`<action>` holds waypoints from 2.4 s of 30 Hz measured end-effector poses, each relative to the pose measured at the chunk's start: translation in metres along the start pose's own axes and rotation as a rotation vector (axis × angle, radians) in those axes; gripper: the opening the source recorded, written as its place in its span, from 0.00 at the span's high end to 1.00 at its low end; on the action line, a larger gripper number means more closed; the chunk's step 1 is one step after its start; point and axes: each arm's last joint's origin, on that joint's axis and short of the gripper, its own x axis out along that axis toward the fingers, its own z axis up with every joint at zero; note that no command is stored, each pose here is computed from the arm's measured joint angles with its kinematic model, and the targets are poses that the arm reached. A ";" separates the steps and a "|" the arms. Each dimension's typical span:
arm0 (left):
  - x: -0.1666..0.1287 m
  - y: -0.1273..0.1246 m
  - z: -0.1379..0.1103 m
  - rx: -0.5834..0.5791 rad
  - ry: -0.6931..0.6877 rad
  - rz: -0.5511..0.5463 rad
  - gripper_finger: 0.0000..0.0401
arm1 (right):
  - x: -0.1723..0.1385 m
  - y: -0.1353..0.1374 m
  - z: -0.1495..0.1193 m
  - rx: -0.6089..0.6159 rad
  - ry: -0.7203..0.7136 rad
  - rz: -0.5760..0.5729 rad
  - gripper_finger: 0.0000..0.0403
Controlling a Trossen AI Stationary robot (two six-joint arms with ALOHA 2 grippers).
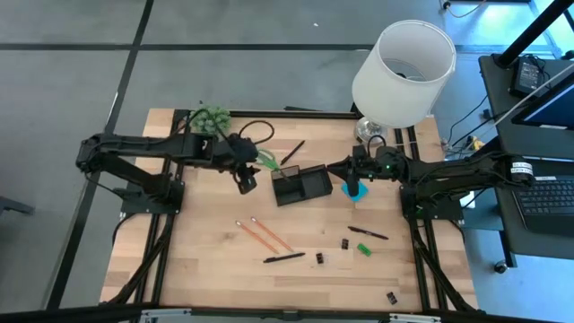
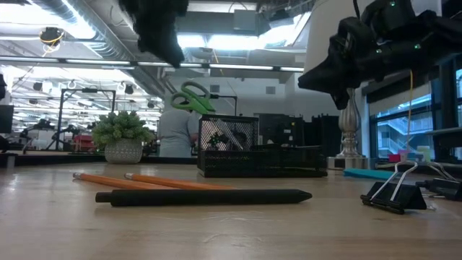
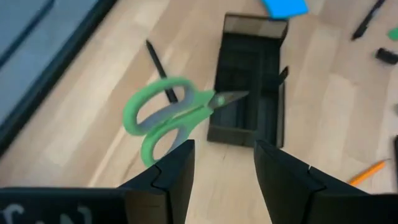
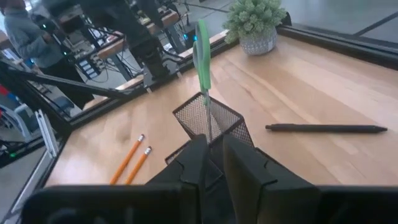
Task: Pick and place office supplies into organizer
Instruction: Put the green scissors into the black organizer
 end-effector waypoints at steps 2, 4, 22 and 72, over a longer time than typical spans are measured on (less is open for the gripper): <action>0.003 0.008 -0.005 -0.015 0.018 -0.018 0.61 | 0.000 0.000 -0.001 -0.013 0.009 -0.004 0.86; 0.003 0.014 -0.007 -0.041 0.001 -0.038 0.61 | 0.000 -0.001 -0.003 -0.017 0.029 -0.012 0.86; 0.018 0.037 -0.078 -0.170 -0.333 -0.087 0.64 | -0.001 -0.005 -0.010 -0.015 0.104 -0.046 0.86; 0.071 0.064 -0.108 -0.035 -0.384 -0.024 0.64 | -0.001 -0.005 -0.009 -0.041 0.095 -0.048 0.86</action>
